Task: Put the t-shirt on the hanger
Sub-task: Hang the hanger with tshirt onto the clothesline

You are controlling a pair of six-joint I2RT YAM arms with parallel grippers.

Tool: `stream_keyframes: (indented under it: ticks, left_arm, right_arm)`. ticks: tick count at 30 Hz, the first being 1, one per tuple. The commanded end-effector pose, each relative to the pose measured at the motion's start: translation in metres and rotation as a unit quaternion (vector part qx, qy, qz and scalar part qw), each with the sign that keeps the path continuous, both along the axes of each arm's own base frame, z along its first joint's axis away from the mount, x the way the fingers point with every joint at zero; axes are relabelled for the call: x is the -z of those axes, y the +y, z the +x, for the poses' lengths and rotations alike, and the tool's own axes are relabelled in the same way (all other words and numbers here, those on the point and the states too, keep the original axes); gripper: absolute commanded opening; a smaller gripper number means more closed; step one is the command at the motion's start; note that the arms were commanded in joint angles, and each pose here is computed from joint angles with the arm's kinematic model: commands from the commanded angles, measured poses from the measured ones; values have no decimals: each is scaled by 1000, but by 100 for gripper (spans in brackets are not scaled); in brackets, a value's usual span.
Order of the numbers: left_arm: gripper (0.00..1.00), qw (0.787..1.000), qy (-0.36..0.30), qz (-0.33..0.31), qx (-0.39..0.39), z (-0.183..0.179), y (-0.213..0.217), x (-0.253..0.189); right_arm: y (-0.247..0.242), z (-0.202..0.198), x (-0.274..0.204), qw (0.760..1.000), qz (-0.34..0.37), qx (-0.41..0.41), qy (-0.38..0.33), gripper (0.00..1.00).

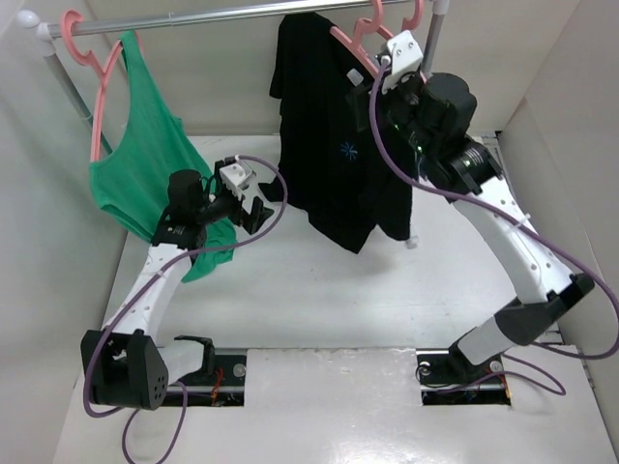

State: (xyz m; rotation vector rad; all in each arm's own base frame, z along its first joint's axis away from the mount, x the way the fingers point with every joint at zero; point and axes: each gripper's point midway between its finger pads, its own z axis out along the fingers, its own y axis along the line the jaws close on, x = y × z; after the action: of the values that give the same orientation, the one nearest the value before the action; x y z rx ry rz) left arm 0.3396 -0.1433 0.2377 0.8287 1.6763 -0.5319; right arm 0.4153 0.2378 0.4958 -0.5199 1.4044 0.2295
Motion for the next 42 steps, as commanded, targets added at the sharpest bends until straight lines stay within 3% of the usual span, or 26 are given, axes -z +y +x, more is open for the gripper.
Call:
stream_keyframes:
  ticks: [1, 6, 11, 14, 18, 19, 23, 25, 30, 36, 42]
  left_arm:
    - [100, 999, -11, 7, -31, -3, 9, 9]
    - [100, 996, 1, 28, -79, -8, 20, 47]
    - [100, 994, 8, 31, -102, -20, 19, 82]
    - [100, 993, 1, 20, -119, -23, 18, 84]
    - [100, 992, 3, 25, -125, -33, 21, 102]
    - [100, 991, 5, 27, -130, -34, 23, 106]
    - [100, 987, -11, 32, -154, -39, 30, 116]
    - [100, 987, -18, 43, -156, -49, 28, 126]
    - [100, 988, -21, 44, -145, -56, 21, 132]
    - [100, 982, -42, 53, -175, -49, 28, 128]
    - [100, 981, -44, 48, -181, -48, 29, 125]
  right_arm:
    - [-18, -38, -45, 997, -14, 35, -72, 85]
    - [-34, -80, -68, 990, -45, 56, -123, 88]
    - [-1, -105, -40, 984, -88, -55, -142, 95]
    - [36, -111, 27, 973, -140, -156, -96, 97]
    - [59, -111, 128, 962, -169, -214, 9, 100]
    - [60, -108, 168, 962, -171, -207, 56, 100]
    - [47, -106, 248, 962, -168, -165, 138, 100]
    - [15, -95, 291, 970, -141, -83, 181, 100]
    - [-32, -101, 347, 962, -96, -6, 256, 100]
    - [-119, -109, 380, 942, 14, 135, 305, 100]
    - [-175, -133, 371, 931, 105, 235, 260, 100]
